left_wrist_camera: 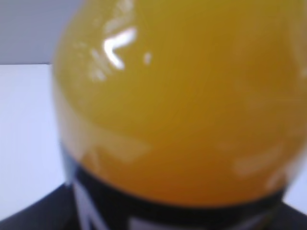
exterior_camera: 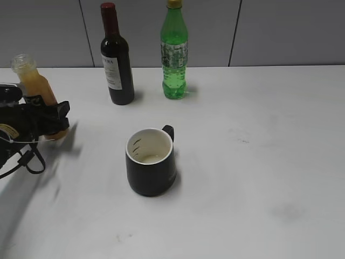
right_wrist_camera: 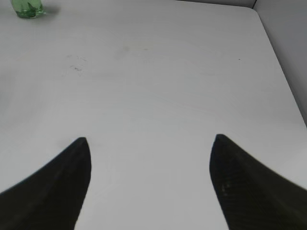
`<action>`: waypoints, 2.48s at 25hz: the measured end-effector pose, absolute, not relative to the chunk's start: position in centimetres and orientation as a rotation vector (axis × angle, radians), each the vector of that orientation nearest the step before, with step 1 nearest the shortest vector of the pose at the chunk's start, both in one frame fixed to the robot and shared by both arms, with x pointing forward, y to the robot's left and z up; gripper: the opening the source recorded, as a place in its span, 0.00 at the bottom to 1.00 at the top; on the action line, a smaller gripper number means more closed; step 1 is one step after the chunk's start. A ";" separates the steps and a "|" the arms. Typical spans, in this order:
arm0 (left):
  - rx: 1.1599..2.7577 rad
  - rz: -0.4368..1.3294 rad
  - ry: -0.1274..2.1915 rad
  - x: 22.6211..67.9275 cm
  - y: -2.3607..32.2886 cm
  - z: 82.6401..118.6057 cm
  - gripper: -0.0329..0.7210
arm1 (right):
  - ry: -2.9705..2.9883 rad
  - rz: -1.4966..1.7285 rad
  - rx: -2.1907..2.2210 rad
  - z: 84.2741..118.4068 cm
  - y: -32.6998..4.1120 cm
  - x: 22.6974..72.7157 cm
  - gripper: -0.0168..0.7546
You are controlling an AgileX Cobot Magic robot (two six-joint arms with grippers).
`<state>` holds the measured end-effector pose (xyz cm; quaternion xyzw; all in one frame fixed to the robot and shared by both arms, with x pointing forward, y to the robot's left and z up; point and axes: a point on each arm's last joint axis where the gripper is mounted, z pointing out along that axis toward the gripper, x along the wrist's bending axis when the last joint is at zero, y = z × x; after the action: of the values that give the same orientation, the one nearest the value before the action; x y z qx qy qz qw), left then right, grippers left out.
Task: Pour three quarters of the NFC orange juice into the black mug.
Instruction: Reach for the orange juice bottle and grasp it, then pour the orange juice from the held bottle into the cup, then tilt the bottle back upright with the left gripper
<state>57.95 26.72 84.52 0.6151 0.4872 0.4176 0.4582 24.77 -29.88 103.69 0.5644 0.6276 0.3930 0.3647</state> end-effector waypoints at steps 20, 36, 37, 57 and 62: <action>1.547 1.000 1.129 57.9 26.2 84.6 0.66 | 1.614 1.011 1.452 103.7 -29.9 24.8 0.78; 1.705 0.871 0.876 56.6 21.2 87.2 0.66 | 1.614 1.011 1.452 103.7 -29.9 24.8 0.78; 1.724 0.863 0.851 56.4 20.6 87.1 0.66 | 1.614 1.011 1.452 103.7 -29.9 24.8 0.78; 1.875 0.863 0.626 55.1 17.4 86.7 0.66 | 1.615 1.012 1.452 103.7 -29.9 24.8 0.78; 1.913 0.907 0.549 55.0 17.3 86.7 0.66 | 1.615 1.012 1.452 103.7 -29.9 24.8 0.78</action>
<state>55.05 17.33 86.69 0.7768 0.2230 0.3685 0.4594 24.77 -29.88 103.69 0.5644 0.6276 0.3933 0.3644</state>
